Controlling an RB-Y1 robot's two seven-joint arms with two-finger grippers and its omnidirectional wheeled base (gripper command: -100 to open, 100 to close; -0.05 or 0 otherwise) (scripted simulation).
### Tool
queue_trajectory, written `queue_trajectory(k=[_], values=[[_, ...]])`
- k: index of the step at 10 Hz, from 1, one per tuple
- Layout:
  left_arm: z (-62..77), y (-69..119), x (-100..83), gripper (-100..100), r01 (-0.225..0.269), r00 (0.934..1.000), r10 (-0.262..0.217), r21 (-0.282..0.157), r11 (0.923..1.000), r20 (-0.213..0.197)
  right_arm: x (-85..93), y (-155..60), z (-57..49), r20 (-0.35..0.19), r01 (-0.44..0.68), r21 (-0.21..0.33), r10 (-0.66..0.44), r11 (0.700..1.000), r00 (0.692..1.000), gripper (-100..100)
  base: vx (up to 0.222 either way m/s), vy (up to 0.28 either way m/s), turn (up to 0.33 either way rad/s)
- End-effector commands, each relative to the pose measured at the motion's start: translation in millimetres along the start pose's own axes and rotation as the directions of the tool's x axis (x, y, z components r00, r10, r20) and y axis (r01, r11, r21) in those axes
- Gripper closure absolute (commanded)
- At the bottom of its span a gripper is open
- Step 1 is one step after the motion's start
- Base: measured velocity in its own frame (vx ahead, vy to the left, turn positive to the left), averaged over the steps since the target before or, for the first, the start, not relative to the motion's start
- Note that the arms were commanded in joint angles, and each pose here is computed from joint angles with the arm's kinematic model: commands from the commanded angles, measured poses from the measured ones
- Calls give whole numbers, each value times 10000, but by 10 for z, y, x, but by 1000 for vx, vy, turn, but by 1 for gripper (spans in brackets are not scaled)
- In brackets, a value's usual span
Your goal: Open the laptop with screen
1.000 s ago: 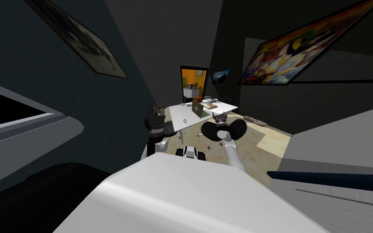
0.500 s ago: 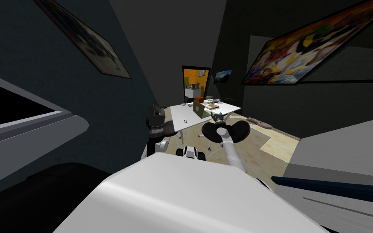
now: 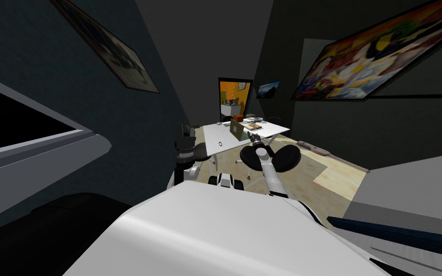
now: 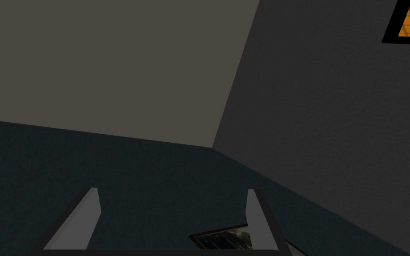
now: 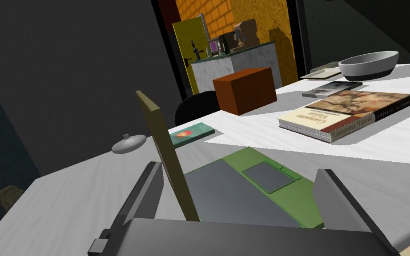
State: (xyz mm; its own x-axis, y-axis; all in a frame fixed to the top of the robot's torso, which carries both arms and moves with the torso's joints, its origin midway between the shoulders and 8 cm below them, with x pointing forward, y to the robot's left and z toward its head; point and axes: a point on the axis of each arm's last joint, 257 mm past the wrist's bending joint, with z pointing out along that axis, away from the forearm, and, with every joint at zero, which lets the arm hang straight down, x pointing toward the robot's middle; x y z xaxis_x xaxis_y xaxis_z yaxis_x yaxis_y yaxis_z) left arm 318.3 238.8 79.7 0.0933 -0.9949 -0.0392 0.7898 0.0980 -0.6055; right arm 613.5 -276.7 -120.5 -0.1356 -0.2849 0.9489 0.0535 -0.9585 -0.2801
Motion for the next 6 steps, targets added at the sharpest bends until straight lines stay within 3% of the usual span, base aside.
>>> queue_trajectory(k=[1, 2, 3, 6], values=[[0, 0, 0, 0, 0, 10000, 0, 0, 10000, 0, -82, -58, 104, 377, -1358, 172, 1351, 9906, 9901, -100, 17, -21, 43], [0, 0, 0, 0, -1, 10000, 1, 0, 10000, 0, -134, -99, 175, 623, -2136, 245, 2118, 9766, 9753, -100, 14, -21, 69], [0, 0, 0, 0, 0, 10000, 0, 0, 10000, 0, -134, -99, 175, 623, -2140, 245, 2122, 9765, 9752, -100, 12, -18, 39], [0, 0, 0, 0, 0, 10000, 0, 0, 10000, 0, -217, -219, 357, 1251, -3987, 362, 3917, 9164, 9116, -100, 16, -21, 79]])
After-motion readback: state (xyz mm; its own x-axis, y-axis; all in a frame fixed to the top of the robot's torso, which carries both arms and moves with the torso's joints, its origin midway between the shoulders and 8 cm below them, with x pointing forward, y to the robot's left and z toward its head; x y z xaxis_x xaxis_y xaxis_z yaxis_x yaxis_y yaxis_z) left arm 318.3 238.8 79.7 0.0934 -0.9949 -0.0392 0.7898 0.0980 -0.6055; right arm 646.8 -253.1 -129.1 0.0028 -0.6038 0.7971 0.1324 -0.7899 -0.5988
